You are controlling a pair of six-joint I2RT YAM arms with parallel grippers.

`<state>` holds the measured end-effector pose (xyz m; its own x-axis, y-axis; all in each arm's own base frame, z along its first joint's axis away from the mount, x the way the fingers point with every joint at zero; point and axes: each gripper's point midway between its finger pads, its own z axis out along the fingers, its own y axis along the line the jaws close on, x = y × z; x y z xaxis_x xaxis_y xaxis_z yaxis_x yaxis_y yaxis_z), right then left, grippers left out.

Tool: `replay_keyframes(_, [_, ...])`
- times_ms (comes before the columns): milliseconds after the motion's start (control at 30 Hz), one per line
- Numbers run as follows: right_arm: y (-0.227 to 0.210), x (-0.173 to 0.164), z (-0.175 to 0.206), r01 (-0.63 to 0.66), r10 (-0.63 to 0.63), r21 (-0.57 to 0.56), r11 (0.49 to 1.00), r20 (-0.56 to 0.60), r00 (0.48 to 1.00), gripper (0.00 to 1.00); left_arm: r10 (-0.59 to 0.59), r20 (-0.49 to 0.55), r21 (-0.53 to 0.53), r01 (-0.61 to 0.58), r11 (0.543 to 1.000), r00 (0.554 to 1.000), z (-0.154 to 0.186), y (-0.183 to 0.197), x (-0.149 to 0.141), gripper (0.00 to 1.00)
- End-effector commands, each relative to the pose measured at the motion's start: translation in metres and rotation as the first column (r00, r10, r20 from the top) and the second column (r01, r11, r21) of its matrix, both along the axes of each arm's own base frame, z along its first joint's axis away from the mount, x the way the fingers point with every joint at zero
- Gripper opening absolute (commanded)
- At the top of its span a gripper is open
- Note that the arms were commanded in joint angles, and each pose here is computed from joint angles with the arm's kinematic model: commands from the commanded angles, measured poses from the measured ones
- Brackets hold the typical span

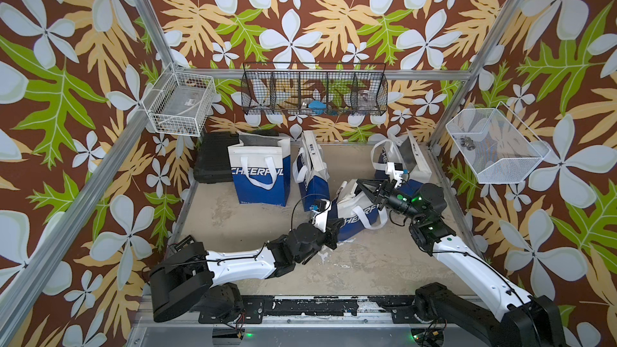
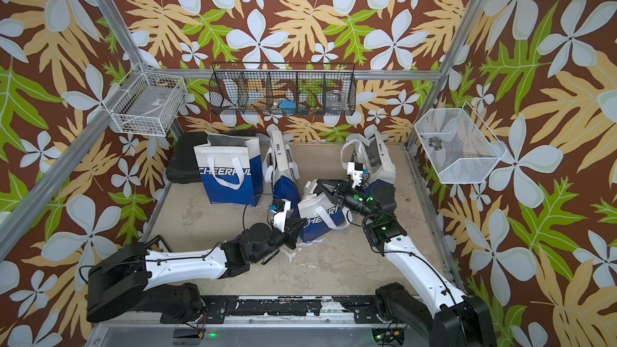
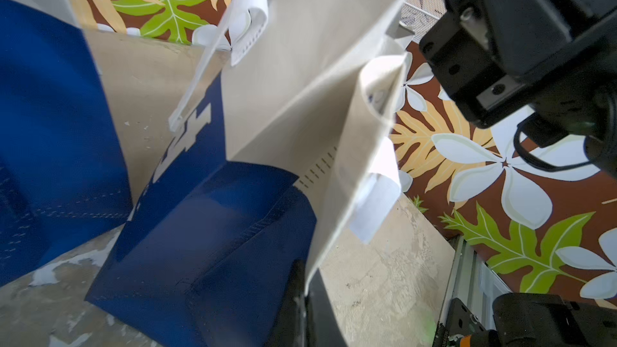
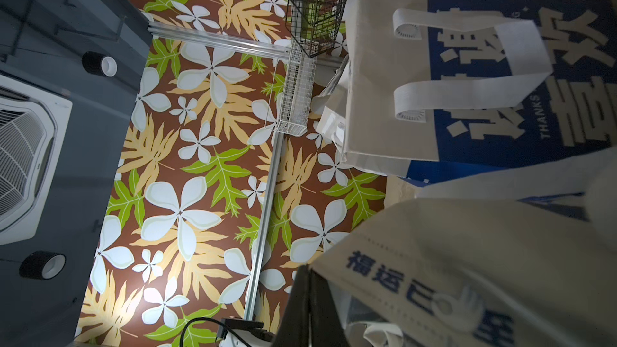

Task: Open the takeout bag
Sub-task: Open the takeout bag at the center of the board.

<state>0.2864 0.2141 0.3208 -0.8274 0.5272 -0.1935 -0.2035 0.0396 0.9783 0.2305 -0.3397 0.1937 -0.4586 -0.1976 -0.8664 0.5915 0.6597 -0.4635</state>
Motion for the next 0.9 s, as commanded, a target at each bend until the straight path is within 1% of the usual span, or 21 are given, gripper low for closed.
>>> replay_keyframes(0, [0.006, -0.009, 0.018, 0.004, -0.006, 0.023, 1.0, 0.098, 0.995, 0.0, 0.025, -0.004, 0.085, -0.025, 0.996, 1.0, -0.013, 0.017, -0.004, 0.0])
replay_keyframes(33, [0.009, -0.013, 0.013, 0.0, -0.002, 0.014, 1.0, 0.091, 0.996, 0.0, 0.021, -0.004, 0.104, -0.021, 0.994, 1.0, -0.012, 0.021, -0.006, 0.0])
replay_keyframes(67, [0.012, -0.016, 0.007, -0.002, 0.002, -0.002, 1.0, 0.08, 0.997, 0.0, 0.018, 0.0, 0.122, -0.018, 0.992, 1.0, -0.01, 0.024, -0.008, 0.02])
replay_keyframes(100, [0.013, -0.019, 0.001, -0.004, 0.005, -0.016, 1.0, 0.071, 0.997, 0.0, 0.025, 0.001, 0.148, -0.025, 0.989, 1.0, -0.01, 0.028, -0.009, 0.18])
replay_keyframes(133, [0.015, -0.022, -0.004, -0.008, 0.01, -0.029, 1.0, 0.069, 0.998, 0.0, 0.031, 0.015, 0.157, -0.033, 0.987, 0.999, -0.005, 0.033, -0.01, 0.38])
replay_keyframes(167, [0.016, -0.023, -0.008, -0.006, 0.009, -0.047, 0.999, 0.067, 0.998, 0.0, 0.038, 0.032, 0.162, -0.043, 0.986, 0.999, 0.0, 0.038, -0.013, 0.49])
replay_keyframes(267, [0.016, -0.027, -0.013, 0.009, -0.001, -0.109, 0.994, 0.073, 0.997, 0.0, 0.079, 0.087, 0.158, -0.092, 0.983, 0.993, 0.024, 0.057, -0.018, 0.7])
replay_keyframes(367, [0.02, -0.031, -0.012, -0.002, 0.016, -0.157, 0.988, 0.084, 0.996, 0.0, 0.091, 0.143, 0.168, -0.114, 0.979, 0.986, 0.046, 0.07, -0.021, 0.74])
replay_keyframes(400, [0.019, -0.029, -0.01, 0.015, 0.0, -0.17, 0.985, 0.089, 0.996, 0.0, 0.083, 0.159, 0.172, -0.11, 0.979, 0.984, 0.054, 0.07, -0.022, 0.76])
replay_keyframes(433, [0.019, -0.03, -0.009, 0.021, -0.004, -0.182, 0.983, 0.091, 0.996, 0.0, 0.049, 0.176, 0.191, -0.083, 0.978, 0.983, 0.059, 0.067, -0.025, 0.77])
replay_keyframes(467, [0.018, -0.03, -0.008, 0.022, -0.004, -0.194, 0.981, 0.095, 0.996, 0.0, 0.015, 0.194, 0.221, -0.059, 0.973, 0.981, 0.064, 0.062, -0.029, 0.83])
replay_keyframes(533, [0.017, -0.031, -0.009, 0.026, -0.006, -0.216, 0.976, 0.092, 0.996, 0.0, -0.034, 0.237, 0.294, -0.038, 0.955, 0.971, 0.069, 0.05, -0.034, 0.86])
replay_keyframes(567, [0.017, -0.032, -0.01, 0.026, -0.005, -0.226, 0.974, 0.092, 0.996, 0.0, -0.048, 0.254, 0.32, -0.037, 0.947, 0.966, 0.073, 0.045, -0.035, 0.87])
replay_keyframes(700, [0.014, -0.033, -0.011, 0.034, -0.011, -0.252, 0.967, 0.095, 0.995, 0.0, -0.124, 0.278, 0.368, 0.013, 0.93, 0.953, 0.079, 0.023, -0.035, 0.88])
replay_keyframes(800, [0.014, -0.035, -0.01, 0.035, -0.008, -0.27, 0.962, 0.101, 0.995, 0.0, -0.087, 0.306, 0.396, -0.044, 0.917, 0.948, 0.084, 0.014, -0.023, 0.88])
replay_keyframes(867, [0.012, -0.035, -0.009, 0.044, -0.014, -0.289, 0.956, 0.105, 0.994, 0.0, -0.022, 0.332, 0.404, -0.121, 0.907, 0.943, 0.09, 0.013, -0.01, 0.87])
